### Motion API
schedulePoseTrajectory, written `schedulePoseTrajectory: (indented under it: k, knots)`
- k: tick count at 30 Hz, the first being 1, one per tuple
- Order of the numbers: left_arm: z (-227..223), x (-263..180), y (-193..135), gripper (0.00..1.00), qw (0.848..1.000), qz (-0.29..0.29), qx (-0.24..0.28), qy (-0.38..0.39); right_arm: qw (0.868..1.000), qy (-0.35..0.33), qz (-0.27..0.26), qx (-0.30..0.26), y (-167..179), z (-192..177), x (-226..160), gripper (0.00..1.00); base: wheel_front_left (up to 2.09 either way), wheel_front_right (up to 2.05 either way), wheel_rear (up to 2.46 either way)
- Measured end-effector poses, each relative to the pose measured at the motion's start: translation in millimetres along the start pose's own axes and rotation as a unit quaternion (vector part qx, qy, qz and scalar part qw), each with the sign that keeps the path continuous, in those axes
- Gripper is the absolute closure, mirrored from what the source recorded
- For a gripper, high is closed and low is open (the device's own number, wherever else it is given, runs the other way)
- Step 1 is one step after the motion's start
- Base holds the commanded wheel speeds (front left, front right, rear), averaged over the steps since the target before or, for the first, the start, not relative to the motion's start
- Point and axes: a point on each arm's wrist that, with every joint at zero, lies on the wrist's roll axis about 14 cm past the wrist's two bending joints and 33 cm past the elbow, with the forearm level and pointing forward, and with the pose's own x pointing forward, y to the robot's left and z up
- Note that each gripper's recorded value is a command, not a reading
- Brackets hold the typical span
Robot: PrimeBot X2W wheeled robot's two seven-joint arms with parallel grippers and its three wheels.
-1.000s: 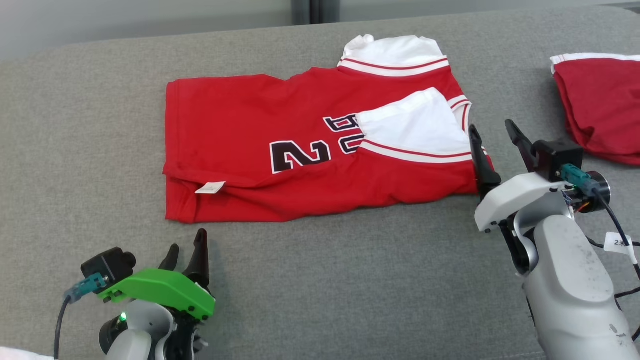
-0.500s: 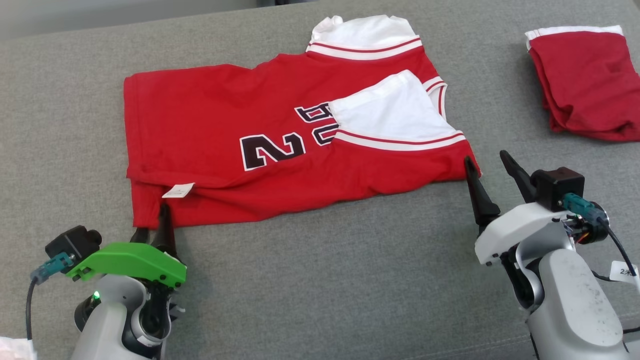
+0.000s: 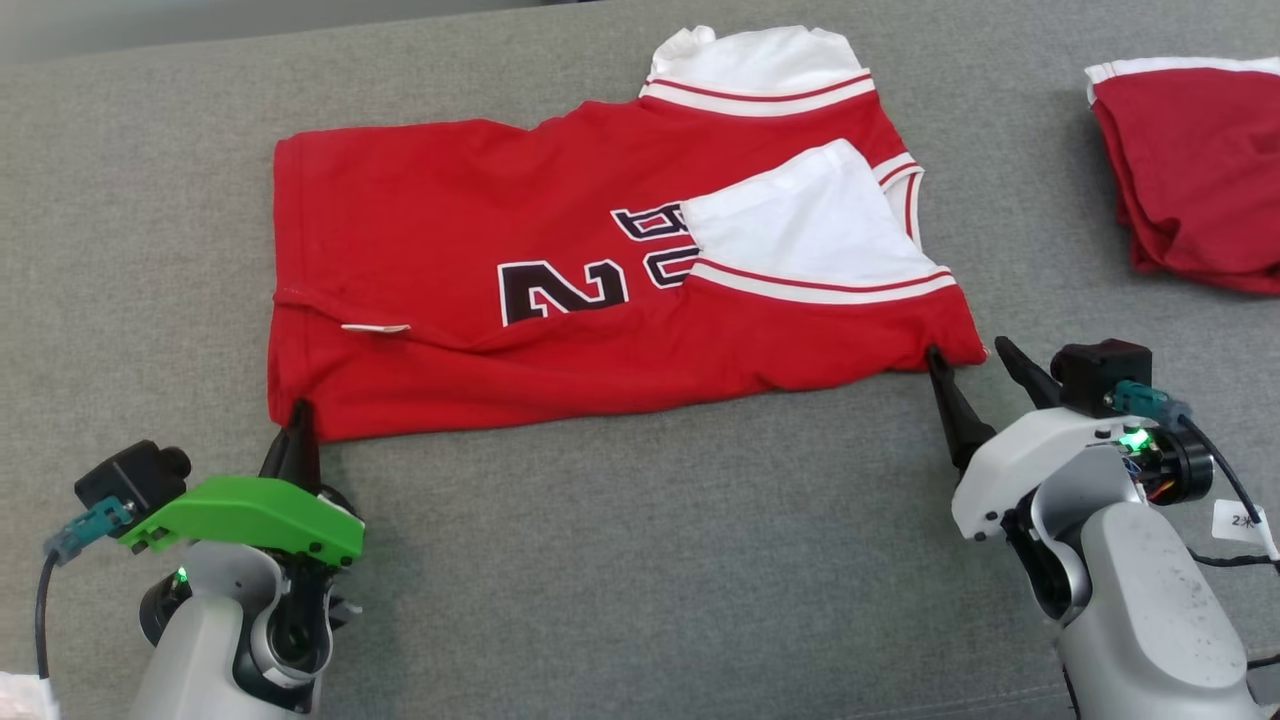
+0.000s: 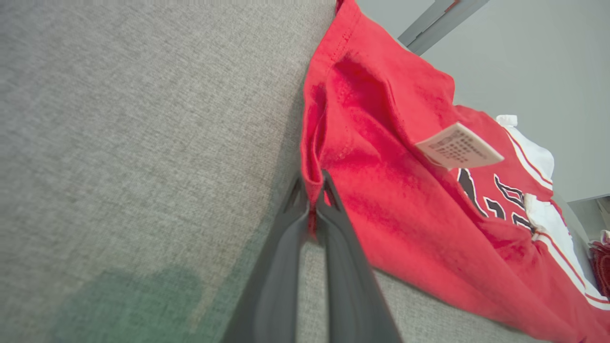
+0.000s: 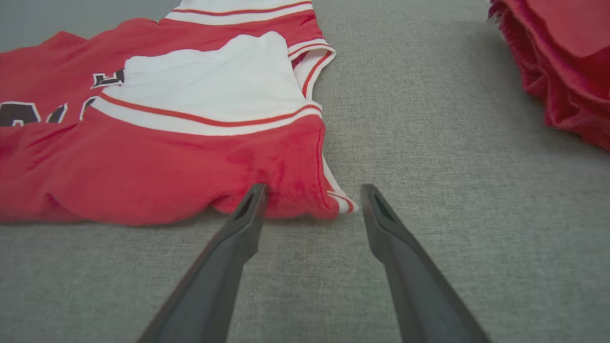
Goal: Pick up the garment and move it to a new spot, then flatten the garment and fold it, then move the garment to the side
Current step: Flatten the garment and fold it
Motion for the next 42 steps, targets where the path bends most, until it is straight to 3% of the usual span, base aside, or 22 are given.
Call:
schedulePoseTrajectory:
  k: [11,14,16,29,33,42]
  knots:
    - [8.8,-7.1,-0.5,1.0,1.0,-0.012,-0.011,-0.012,0.998,0.056,0.001,0.02,2.8,-19.7,16.0,0.0,0.0,0.0,0.0]
    - [10.2,-8.7,-0.1,1.0,1.0,-0.013,-0.011,-0.015,0.998,0.064,0.008,0.018,7.5,-21.4,17.5,0.75,0.0,0.0,0.0]
    - [10.8,-9.9,-1.7,1.0,1.0,-0.018,-0.012,-0.016,0.998,0.065,0.012,0.017,10.6,-21.1,17.0,1.0,0.0,0.0,0.0]
    - [32.2,-36.5,-36.2,1.0,0.995,-0.084,-0.004,-0.047,0.998,-0.061,-0.002,0.026,0.1,56.7,-3.4,1.0,0.0,0.0,0.0]
    - [22.0,-58.1,-36.5,1.0,0.995,-0.094,-0.008,-0.03,0.998,-0.061,-0.011,0.028,-7.0,53.6,-27.3,1.0,0.0,0.0,0.0]
    - [-26.6,-96.0,-0.1,1.0,0.998,-0.053,-0.011,0.029,0.998,0.001,-0.046,0.034,-29.4,1.5,-76.3,1.0,0.0,0.0,0.0]
